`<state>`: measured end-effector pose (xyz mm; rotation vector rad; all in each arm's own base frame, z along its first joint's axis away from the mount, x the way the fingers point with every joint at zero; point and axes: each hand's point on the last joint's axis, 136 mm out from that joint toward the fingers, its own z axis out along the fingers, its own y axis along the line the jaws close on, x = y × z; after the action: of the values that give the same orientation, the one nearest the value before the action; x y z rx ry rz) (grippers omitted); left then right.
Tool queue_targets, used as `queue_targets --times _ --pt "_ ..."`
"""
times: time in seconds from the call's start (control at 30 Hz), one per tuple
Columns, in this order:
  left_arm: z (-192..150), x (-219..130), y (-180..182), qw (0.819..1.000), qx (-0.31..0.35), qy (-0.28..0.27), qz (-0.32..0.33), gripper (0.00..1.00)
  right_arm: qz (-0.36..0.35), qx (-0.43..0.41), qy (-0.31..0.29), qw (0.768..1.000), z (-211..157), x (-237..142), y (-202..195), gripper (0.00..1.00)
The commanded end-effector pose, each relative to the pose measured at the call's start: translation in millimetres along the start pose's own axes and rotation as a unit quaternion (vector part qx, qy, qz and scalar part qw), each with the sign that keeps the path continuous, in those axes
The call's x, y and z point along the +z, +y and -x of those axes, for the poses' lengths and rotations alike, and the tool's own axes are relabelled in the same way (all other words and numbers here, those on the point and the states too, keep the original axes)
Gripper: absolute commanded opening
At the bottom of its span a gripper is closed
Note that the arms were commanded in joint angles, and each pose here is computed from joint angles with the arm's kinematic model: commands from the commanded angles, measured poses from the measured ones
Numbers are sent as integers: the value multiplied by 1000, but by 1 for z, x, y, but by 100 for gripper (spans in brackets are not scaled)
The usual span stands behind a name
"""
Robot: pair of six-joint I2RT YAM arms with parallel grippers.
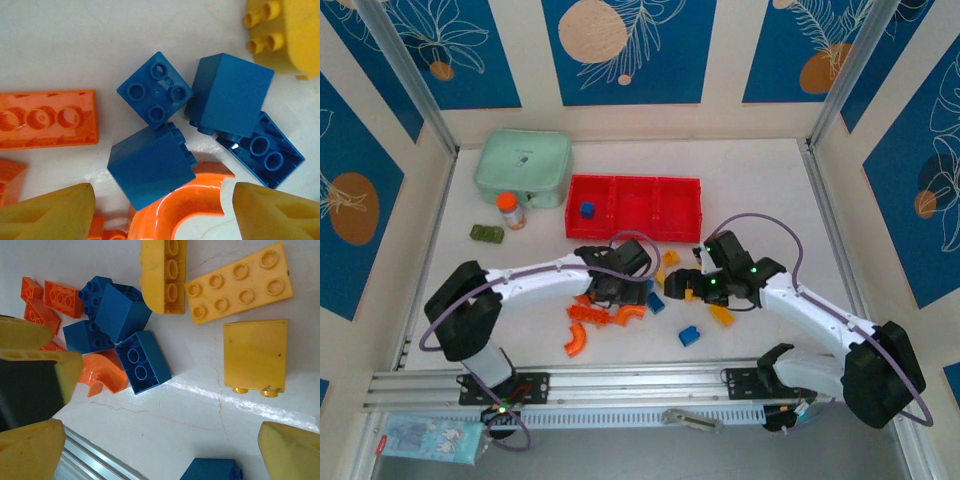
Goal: Sort the legos into containers by color
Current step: Pick up the lego from the middle-left of the table.
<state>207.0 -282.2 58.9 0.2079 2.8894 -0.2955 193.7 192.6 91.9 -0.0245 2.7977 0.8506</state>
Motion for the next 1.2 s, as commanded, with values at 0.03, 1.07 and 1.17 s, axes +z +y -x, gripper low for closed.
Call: queue_targets --times 0.03,1.07,1.17 --pt "-6 16 2 999 -23 8 20 74 21 1 -3 1000 0 -4 5 99" --pt "12 18 6 998 -16 -27 54 47 42 -13 -11 999 6 -10 10 99" --pt "14 8 8 998 -16 -39 48 46 48 -20 -11 999 7 -15 16 99"
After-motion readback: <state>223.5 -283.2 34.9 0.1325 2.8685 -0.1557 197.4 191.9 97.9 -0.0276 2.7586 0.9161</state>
